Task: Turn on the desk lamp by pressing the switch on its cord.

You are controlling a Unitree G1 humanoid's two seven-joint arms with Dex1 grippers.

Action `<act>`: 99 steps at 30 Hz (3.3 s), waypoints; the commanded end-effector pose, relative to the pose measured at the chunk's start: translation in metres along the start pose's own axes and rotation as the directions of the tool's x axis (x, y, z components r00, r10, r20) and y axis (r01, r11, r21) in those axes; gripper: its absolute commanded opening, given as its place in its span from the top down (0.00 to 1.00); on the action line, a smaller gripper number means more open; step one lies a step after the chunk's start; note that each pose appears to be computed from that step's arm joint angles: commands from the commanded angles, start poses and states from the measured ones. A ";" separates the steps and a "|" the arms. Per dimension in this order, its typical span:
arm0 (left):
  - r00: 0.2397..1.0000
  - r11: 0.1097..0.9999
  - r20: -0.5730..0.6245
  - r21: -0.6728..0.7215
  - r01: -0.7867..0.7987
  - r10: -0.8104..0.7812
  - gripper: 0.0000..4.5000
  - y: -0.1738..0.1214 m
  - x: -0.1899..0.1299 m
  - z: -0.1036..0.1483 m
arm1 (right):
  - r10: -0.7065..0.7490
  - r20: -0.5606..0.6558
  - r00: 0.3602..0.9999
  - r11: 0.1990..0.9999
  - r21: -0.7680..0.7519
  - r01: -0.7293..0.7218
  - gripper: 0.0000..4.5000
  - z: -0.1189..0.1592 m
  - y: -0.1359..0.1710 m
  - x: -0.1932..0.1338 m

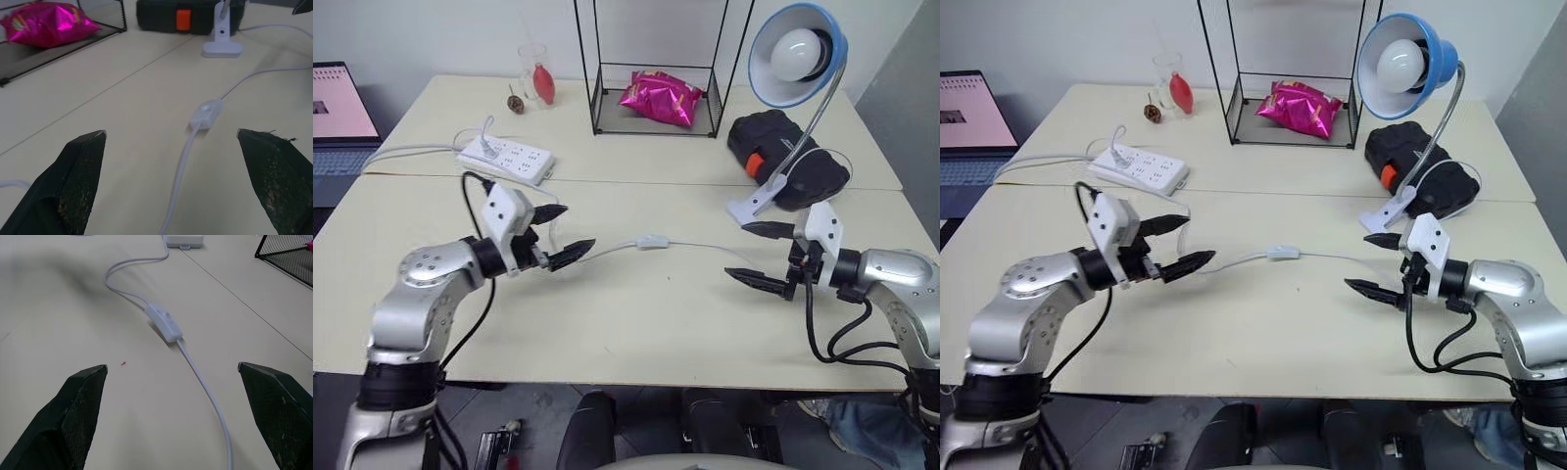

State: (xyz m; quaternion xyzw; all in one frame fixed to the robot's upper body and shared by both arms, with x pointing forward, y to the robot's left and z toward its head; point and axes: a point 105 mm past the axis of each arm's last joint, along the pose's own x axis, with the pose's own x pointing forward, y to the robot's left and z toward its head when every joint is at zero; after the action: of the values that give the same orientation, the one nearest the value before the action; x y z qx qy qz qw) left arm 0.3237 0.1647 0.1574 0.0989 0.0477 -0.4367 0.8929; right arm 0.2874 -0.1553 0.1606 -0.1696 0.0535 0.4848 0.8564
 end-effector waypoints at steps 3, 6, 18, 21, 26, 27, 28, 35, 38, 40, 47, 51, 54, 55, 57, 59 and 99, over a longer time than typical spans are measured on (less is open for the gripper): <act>0.993 0.986 -0.006 -0.118 0.119 -0.121 0.00 -0.002 0.039 -0.005 | -0.074 -0.025 0.997 0.995 0.062 0.075 0.00 0.007 0.008 0.000; 0.985 0.974 -0.038 -0.158 0.161 -0.169 0.00 -0.001 0.059 -0.012 | -0.081 -0.033 0.996 0.993 0.079 0.084 0.00 0.008 0.016 0.000; 0.942 0.914 -0.085 -0.285 0.289 -0.325 0.00 -0.008 0.096 -0.025 | -0.088 -0.047 0.995 0.994 0.068 0.091 0.00 0.014 0.030 0.000; 0.931 0.902 -0.104 -0.305 0.305 -0.350 0.00 -0.011 0.097 -0.031 | -0.086 -0.045 0.995 0.994 0.064 0.089 0.00 0.017 0.031 0.001; 0.916 0.885 -0.109 -0.323 0.335 -0.386 0.00 -0.016 0.098 -0.034 | -0.079 -0.043 0.996 0.995 0.057 0.082 0.00 0.020 0.032 0.002; 0.915 0.885 -0.109 -0.323 0.336 -0.388 0.00 -0.016 0.099 -0.034 | -0.079 -0.043 0.996 0.995 0.056 0.081 0.00 0.020 0.032 0.003; 0.912 0.881 -0.108 -0.326 0.343 -0.395 0.00 -0.017 0.099 -0.034 | -0.077 -0.043 0.996 0.995 0.056 0.080 0.00 0.021 0.032 0.003; 0.906 0.880 -0.118 -0.316 0.354 -0.407 0.35 -0.021 0.100 -0.039 | -0.072 -0.047 0.996 0.996 0.054 0.074 0.00 0.021 0.033 0.002; 0.904 0.881 -0.118 -0.306 0.360 -0.411 0.49 -0.023 0.101 -0.040 | -0.072 -0.049 0.996 0.996 0.054 0.074 0.00 0.021 0.033 0.002; 0.904 0.882 -0.116 -0.302 0.362 -0.411 0.59 -0.024 0.102 -0.040 | -0.071 -0.051 0.996 0.996 0.055 0.074 0.00 0.020 0.033 0.002; 0.897 0.892 -0.116 -0.220 0.395 -0.426 0.76 -0.032 0.100 -0.038 | -0.081 -0.045 0.996 0.994 0.072 0.084 0.00 0.020 0.033 0.002; 0.930 0.927 -0.050 -0.116 0.357 -0.365 0.76 -0.030 0.104 -0.019 | -0.071 -0.014 0.997 0.976 0.207 0.072 0.00 0.016 0.042 0.000; 0.946 0.944 0.020 -0.061 0.324 -0.324 0.76 -0.033 0.105 -0.001 | -0.066 0.043 0.997 0.920 0.390 0.044 0.00 0.011 0.062 0.002; 0.950 0.949 0.040 -0.043 0.313 -0.311 0.76 -0.036 0.105 0.004 | -0.080 0.059 0.995 0.894 0.445 0.045 0.00 0.009 0.067 0.005; 0.956 0.958 0.069 -0.005 0.285 -0.284 0.76 -0.040 0.105 0.011 | -0.119 0.091 0.989 0.839 0.541 0.051 0.00 0.007 0.074 0.010; 0.957 0.962 0.097 0.023 0.273 -0.274 0.76 -0.047 0.102 0.017 | -0.157 0.127 0.979 0.774 0.632 0.042 0.00 0.005 0.079 0.020; 0.962 0.966 0.090 0.032 0.256 -0.258 0.76 -0.065 0.087 0.020 | -0.399 0.255 0.881 0.266 0.951 -0.155 0.08 0.021 0.033 0.094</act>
State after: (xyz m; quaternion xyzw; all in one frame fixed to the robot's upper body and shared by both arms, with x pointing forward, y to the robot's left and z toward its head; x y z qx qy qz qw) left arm 0.3311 0.0580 0.1416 0.0751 0.0383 -0.5442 0.8347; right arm 0.3086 -0.0614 0.1342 0.4885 0.1399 0.2859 0.8125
